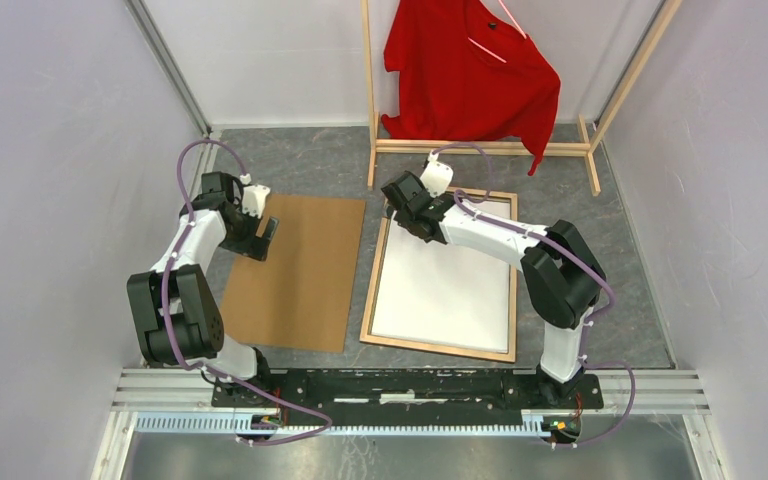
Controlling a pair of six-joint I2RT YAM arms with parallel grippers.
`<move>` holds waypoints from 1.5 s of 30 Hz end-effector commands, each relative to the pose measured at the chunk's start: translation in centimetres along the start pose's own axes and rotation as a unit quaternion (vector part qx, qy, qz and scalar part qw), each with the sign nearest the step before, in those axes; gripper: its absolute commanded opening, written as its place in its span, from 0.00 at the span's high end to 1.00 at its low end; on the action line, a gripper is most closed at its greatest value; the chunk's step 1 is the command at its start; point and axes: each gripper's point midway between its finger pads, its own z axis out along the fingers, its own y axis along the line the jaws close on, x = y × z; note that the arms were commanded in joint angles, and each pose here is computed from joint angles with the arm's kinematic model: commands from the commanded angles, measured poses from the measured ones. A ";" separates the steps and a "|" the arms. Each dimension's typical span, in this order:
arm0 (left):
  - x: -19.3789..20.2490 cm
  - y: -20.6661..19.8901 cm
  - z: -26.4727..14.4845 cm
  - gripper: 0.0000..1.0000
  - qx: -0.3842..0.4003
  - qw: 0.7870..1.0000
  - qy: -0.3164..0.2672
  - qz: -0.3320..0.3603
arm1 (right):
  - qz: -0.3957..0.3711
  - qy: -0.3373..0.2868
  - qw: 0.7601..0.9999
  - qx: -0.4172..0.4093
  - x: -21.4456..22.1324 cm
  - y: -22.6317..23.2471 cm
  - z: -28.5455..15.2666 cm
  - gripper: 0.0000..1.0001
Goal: Put the photo into the frame
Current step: Turn over the photo from the photo frame, then pick up the photo frame item at the center of the board.
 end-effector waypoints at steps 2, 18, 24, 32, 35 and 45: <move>-0.5 0.0 -0.2 0.04 -0.004 1.000 -0.011 -0.006 | 0.001 -0.007 1.000 -0.025 -0.4 1.1 -0.5 0.14; -1.9 0.9 -1.4 0.02 -0.011 1.000 -0.019 -0.009 | -0.090 0.029 0.965 -0.247 2.5 7.5 -6.6 0.10; -3.4 7.5 -2.8 0.06 -0.101 0.993 -0.021 -0.052 | -0.114 0.079 0.948 -0.287 8.2 11.4 -7.4 0.09; 0.5 14.1 -1.3 0.14 -0.221 0.971 0.030 -0.083 | -0.108 0.109 0.952 -0.266 12.2 12.9 -4.8 0.08; 2.2 12.6 0.9 0.14 -0.199 0.975 0.043 -0.086 | -0.110 0.110 0.956 -0.248 13.1 12.6 -4.2 0.07; 4.9 8.1 5.0 0.14 -0.109 0.988 0.062 -0.094 | -0.118 0.106 0.970 -0.182 14.7 9.5 -2.8 0.05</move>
